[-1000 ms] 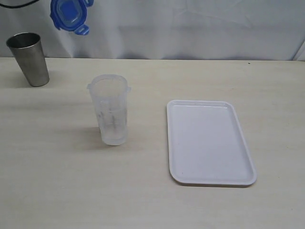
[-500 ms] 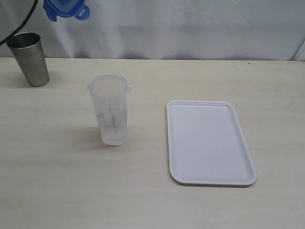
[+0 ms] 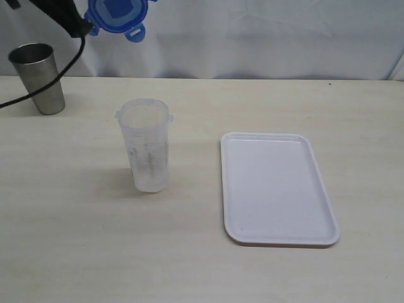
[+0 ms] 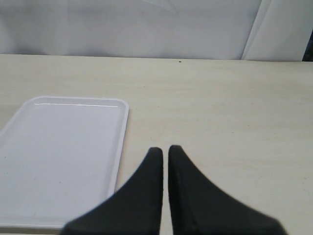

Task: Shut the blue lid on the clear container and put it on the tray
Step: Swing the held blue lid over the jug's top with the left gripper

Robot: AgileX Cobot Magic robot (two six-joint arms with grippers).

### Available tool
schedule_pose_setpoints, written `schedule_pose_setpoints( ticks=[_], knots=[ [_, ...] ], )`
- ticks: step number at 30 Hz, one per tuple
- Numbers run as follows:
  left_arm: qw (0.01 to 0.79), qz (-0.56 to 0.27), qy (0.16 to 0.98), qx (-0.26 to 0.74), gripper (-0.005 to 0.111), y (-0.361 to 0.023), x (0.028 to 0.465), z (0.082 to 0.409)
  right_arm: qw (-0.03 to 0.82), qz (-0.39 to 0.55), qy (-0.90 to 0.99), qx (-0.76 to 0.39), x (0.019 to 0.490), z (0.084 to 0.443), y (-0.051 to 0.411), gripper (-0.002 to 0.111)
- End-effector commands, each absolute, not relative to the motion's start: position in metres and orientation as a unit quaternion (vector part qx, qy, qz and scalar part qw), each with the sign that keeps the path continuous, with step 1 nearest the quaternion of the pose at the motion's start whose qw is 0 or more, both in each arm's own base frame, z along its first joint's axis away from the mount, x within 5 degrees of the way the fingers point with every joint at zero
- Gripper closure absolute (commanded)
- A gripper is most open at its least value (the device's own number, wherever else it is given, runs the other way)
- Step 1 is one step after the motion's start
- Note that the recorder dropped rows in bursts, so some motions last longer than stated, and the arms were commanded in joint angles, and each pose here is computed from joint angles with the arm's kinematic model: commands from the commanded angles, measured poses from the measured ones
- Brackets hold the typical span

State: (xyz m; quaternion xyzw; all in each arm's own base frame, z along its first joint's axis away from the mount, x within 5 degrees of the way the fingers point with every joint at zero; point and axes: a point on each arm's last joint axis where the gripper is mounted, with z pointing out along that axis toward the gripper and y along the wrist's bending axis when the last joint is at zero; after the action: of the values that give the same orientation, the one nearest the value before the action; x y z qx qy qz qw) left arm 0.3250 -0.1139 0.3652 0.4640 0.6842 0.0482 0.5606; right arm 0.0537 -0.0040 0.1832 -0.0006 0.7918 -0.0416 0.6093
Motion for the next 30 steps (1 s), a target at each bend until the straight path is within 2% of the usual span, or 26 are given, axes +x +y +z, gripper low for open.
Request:
schedule_pose_setpoints(
  ticks=[1,8,15,21,30],
  knots=[
    [0.551,0.116,0.631,0.533,0.107,-0.134,0.33,0.354,0.61,-0.041,0.791,-0.001,0.053,0.182,-0.004,0.104],
    [0.603,0.218,0.59,0.491,0.107,-0.14,0.328,0.337,0.61,-0.041,0.791,-0.001,0.053,0.182,-0.004,0.104],
    [0.588,0.339,0.516,0.522,0.107,-0.146,0.311,0.305,0.61,-0.041,0.791,-0.001,0.053,0.182,-0.004,0.104],
    [0.577,0.335,0.493,0.558,0.107,-0.162,0.293,0.285,0.61,-0.041,0.791,-0.001,0.053,0.182,-0.004,0.104],
    [0.558,0.36,0.446,0.6,0.107,-0.188,0.268,0.274,0.61,-0.041,0.791,-0.001,0.053,0.182,-0.004,0.104]
  ],
)
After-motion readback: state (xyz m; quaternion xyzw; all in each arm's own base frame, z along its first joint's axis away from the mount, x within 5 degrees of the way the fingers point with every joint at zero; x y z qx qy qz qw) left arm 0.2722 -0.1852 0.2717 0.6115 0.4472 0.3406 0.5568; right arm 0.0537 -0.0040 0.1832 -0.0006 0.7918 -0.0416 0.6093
